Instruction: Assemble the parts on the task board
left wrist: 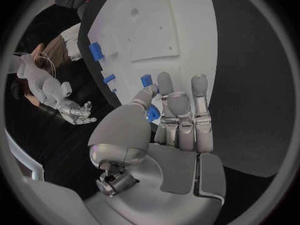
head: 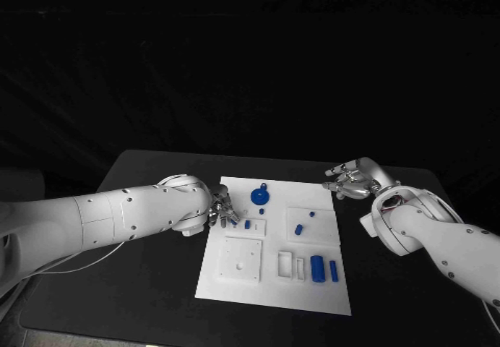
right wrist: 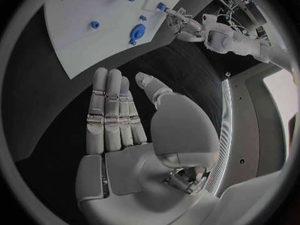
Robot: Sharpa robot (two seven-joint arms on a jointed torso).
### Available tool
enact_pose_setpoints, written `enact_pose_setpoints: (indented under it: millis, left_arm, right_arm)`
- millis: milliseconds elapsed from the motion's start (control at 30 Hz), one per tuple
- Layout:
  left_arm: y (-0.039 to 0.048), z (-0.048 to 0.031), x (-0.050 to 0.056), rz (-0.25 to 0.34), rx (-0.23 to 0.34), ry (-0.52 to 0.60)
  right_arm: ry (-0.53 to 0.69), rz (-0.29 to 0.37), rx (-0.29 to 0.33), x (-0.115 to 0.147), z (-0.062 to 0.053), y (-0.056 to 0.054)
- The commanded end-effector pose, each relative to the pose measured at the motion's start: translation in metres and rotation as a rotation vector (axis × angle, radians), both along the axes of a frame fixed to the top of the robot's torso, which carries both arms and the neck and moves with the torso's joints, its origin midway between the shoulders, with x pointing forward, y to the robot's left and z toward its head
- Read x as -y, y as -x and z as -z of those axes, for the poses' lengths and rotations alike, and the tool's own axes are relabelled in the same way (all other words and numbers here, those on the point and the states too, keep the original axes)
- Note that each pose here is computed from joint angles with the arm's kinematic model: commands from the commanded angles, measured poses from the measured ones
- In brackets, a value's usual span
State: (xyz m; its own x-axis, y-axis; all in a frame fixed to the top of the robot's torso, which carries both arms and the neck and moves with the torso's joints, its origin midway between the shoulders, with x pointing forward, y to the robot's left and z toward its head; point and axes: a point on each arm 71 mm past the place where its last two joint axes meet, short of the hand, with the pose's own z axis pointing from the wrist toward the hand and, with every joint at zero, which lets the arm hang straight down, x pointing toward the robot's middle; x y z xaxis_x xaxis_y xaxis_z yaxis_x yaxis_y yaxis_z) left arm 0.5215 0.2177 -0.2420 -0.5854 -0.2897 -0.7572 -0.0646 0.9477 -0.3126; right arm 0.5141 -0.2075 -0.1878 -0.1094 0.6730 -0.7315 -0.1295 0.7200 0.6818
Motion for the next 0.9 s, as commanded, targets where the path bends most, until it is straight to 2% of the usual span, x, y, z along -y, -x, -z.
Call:
enact_pose_setpoints:
  millis: [33, 900]
  left_arm:
    - [0.0004, 0.0011, 0.0027, 0.026, -0.009, -0.002]
    - [0.0016, 0.0035, 0.004, 0.059, -0.033, -0.017]
  right_arm:
    - [-0.035, 0.0, 0.008, 0.0003, -0.0008, 0.0]
    - [-0.049, 0.002, 0.005, 0.0015, 0.0, -0.0008]
